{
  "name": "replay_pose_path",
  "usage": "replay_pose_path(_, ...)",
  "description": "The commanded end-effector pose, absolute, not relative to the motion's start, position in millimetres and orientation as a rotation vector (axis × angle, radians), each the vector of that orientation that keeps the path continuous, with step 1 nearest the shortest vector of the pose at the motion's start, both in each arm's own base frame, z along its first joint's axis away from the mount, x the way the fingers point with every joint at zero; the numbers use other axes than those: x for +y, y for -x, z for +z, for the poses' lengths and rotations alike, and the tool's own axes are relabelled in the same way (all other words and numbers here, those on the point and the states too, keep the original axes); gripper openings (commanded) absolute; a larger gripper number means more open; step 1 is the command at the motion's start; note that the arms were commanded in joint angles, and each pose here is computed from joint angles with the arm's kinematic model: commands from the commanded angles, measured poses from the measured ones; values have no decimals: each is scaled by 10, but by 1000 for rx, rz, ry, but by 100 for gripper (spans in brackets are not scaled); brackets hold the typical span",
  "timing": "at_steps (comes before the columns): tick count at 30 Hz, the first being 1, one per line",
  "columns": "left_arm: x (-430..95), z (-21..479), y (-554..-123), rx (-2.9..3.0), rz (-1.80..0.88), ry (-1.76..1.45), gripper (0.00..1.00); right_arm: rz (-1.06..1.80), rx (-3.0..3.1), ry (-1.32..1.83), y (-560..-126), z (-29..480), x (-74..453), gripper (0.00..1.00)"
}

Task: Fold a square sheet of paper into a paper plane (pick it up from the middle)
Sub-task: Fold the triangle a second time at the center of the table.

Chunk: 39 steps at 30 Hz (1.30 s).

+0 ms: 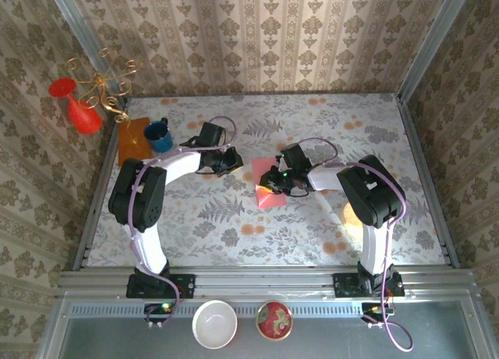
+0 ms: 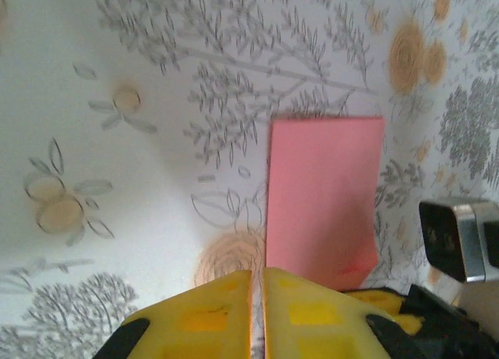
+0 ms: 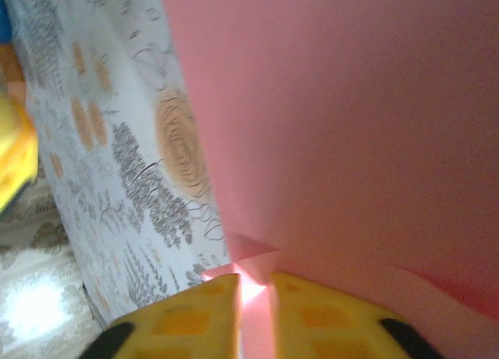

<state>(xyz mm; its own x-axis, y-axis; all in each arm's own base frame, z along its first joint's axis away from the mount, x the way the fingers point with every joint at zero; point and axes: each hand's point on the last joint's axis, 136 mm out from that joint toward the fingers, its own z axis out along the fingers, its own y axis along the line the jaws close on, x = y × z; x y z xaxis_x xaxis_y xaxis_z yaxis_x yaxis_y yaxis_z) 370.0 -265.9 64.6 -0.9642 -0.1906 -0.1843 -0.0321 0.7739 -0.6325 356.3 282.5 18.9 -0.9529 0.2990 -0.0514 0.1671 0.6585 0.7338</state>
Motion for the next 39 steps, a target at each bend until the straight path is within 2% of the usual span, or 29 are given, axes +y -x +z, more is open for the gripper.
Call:
replay_pose_path(1,-2795,691,-3480,2753,-981,111,9,1046,2795,-458,-3449,-75,2662,10)
replay_pose_path(4,-2912,672,-3351,2771,-1001,60,5,1035,2802,-455,-3442,-90,2652,5)
replay_pose_path(10,-3070,581,-3180,2815,-1030,-1,0,1030,2809,-469,-3436,-119,2649,0)
replay_pose_path(39,-3101,195,-3114,2944,-933,1,0,1086,2778,-477,-3464,-24,2656,0)
